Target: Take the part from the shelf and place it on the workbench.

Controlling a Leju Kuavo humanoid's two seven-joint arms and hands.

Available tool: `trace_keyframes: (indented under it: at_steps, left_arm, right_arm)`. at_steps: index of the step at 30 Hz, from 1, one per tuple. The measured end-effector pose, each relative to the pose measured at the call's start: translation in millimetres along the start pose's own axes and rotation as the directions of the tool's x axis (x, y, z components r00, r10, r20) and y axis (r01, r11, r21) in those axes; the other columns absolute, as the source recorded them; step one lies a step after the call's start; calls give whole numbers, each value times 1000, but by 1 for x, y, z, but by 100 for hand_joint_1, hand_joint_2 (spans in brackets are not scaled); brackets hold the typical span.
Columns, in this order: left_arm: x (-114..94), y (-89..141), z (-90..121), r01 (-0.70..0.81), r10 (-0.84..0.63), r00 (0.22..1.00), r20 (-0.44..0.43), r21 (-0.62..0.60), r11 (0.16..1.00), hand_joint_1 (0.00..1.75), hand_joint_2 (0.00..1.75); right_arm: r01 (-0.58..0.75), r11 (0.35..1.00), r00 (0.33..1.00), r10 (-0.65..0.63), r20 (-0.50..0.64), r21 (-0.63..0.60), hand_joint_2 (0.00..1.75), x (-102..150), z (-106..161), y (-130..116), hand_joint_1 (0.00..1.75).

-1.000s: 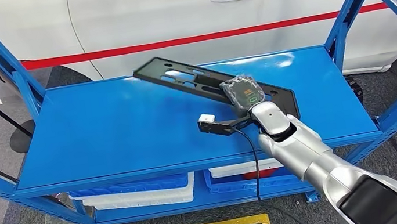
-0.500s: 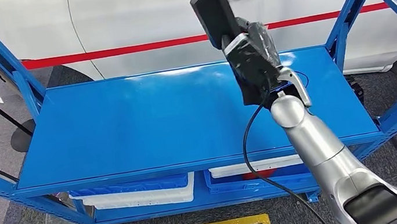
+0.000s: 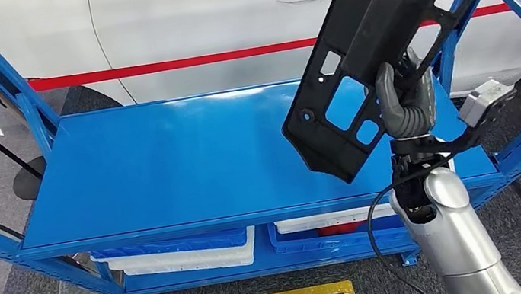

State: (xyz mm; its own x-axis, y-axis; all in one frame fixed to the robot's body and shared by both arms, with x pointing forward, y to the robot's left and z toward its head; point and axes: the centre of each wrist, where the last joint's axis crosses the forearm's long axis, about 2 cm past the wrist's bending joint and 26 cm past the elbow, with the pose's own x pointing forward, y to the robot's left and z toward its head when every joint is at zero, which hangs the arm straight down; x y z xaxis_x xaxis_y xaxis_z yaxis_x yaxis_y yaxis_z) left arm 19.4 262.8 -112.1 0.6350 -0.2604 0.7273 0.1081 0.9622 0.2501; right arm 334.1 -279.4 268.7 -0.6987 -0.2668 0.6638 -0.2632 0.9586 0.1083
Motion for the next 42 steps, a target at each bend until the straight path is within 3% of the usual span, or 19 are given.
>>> trace_keyframes:
  at_steps: [3, 7, 17, 28, 36, 42]
  left_arm:
    - [1, -3, 0, -75, 75, 997, 11, -19, 997, 0, 0]
    - [2, -4, 0, -133, 134, 991, 23, -35, 991, 0, 175]
    - [2, -1, -1, -59, 59, 998, -6, 8, 998, 0, 175]
    - [1, 0, -1, -117, 117, 993, 21, -23, 993, 0, 175]
    - [31, -5, -24, -89, 87, 994, 59, 19, 996, 0, 175]
    - [30, -12, -14, -2, 2, 1000, 25, 4, 1000, 0, 175]
  right_arm:
    - [-38, 999, 999, 38, -1, 2, 175, 2, 3, -3, 175]
    - [-75, 997, 997, 75, -4, 4, 175, 3, 5, -5, 175]
    - [-86, 996, 996, 86, -10, 7, 175, 3, 8, -6, 175]
    - [-86, 996, 996, 86, -38, 11, 175, 2, 14, -7, 175]
    - [-83, 996, 995, 85, -62, 31, 175, -3, 17, 6, 175]
    - [-71, 996, 997, 72, -6, 44, 175, 5, 23, 10, 175]
